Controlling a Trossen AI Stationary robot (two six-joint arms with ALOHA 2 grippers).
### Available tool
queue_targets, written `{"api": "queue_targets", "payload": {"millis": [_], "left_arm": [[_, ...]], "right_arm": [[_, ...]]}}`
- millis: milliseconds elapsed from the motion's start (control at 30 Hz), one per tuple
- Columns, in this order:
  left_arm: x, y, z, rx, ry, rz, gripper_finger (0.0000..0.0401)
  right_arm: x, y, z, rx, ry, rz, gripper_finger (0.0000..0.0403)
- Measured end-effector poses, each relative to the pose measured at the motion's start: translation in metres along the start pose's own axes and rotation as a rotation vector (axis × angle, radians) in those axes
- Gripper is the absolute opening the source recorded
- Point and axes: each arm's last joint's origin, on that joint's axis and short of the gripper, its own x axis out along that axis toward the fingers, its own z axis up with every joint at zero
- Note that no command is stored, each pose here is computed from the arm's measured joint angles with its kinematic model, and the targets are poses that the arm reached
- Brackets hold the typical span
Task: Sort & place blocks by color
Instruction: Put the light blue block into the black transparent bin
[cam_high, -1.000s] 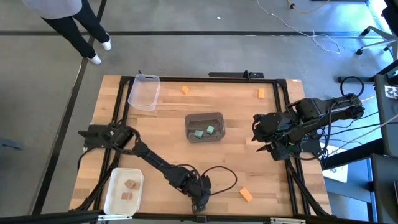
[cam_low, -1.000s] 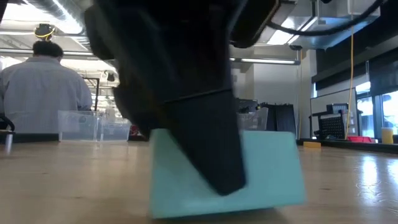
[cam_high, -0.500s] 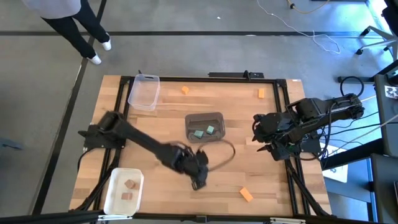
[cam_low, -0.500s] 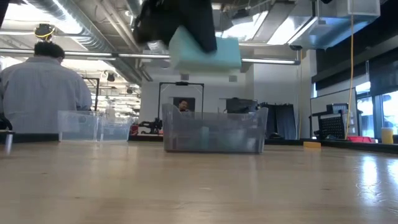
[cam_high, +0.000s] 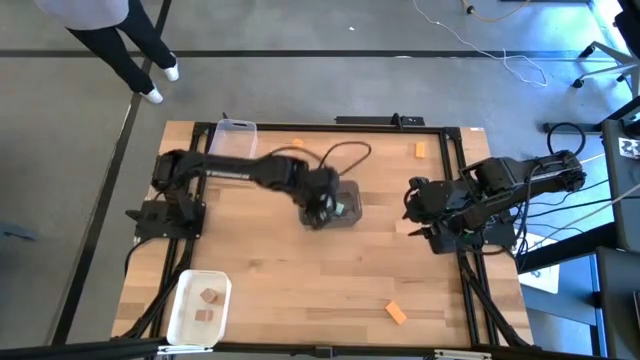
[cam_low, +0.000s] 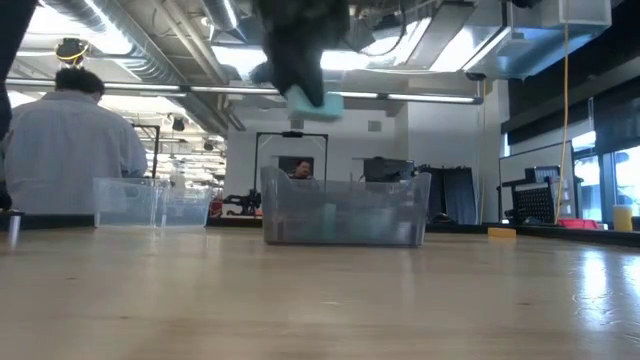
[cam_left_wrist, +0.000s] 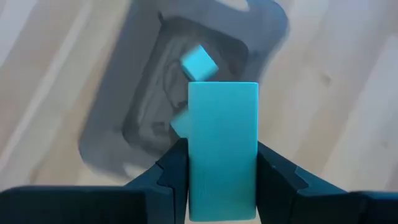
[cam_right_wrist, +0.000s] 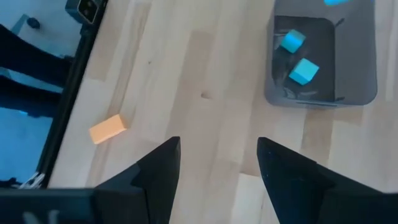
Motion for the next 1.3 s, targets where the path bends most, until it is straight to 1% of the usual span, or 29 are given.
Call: {"api": "queue_targets", "payload": {"millis": [167, 333, 400, 467, 567, 767, 833, 1033, 1100, 1200, 1300], "left_arm": [[0.021, 0.034, 0.018, 0.054, 0.019, -0.008, 0.0121], [0.053, 0.054, 0.026, 0.088, 0.065, -0.041, 0.0121], [0.068, 0.058, 0.028, 0.097, 0.071, -0.051, 0.0121], [0.084, 0.063, 0.027, 0.108, 0.101, -0.039, 0.0121], [0.108, 0.064, 0.026, 0.128, 0.115, -0.035, 0.0121], [0.135, 0.066, 0.02, 0.15, 0.158, -0.034, 0.0121], [0.139, 0.066, 0.018, 0.161, 0.174, -0.031, 0.0121], [0.139, 0.063, 0.018, 0.175, 0.167, -0.013, 0.0121], [0.138, 0.062, 0.018, 0.178, 0.162, -0.004, 0.0142], [0.135, 0.06, 0.018, 0.181, 0.155, -0.005, 0.0187], [0.126, 0.057, 0.022, 0.183, 0.137, -0.013, 0.0214]], "right_arm": [[0.0, -0.001, 0.001, 0.05, -0.011, -0.023, 0.0212], [0.0, -0.001, 0.001, 0.084, -0.014, -0.04, 0.0212], [0.0, -0.001, 0.001, 0.084, -0.015, -0.045, 0.0212], [0.0, -0.001, 0.002, 0.084, -0.022, -0.045, 0.0212], [0.0, -0.001, 0.003, 0.084, -0.035, -0.043, 0.0212], [0.0, -0.001, 0.003, 0.085, -0.038, -0.043, 0.0212], [0.0, -0.001, 0.003, 0.086, -0.038, -0.043, 0.0212], [0.0, -0.001, 0.003, 0.109, -0.038, -0.043, 0.0212], [0.0, -0.001, 0.003, 0.109, -0.038, -0.043, 0.0212], [0.0, -0.001, 0.003, 0.111, -0.038, -0.043, 0.0212], [0.0, -0.001, 0.003, 0.114, -0.038, -0.043, 0.0212]]}}
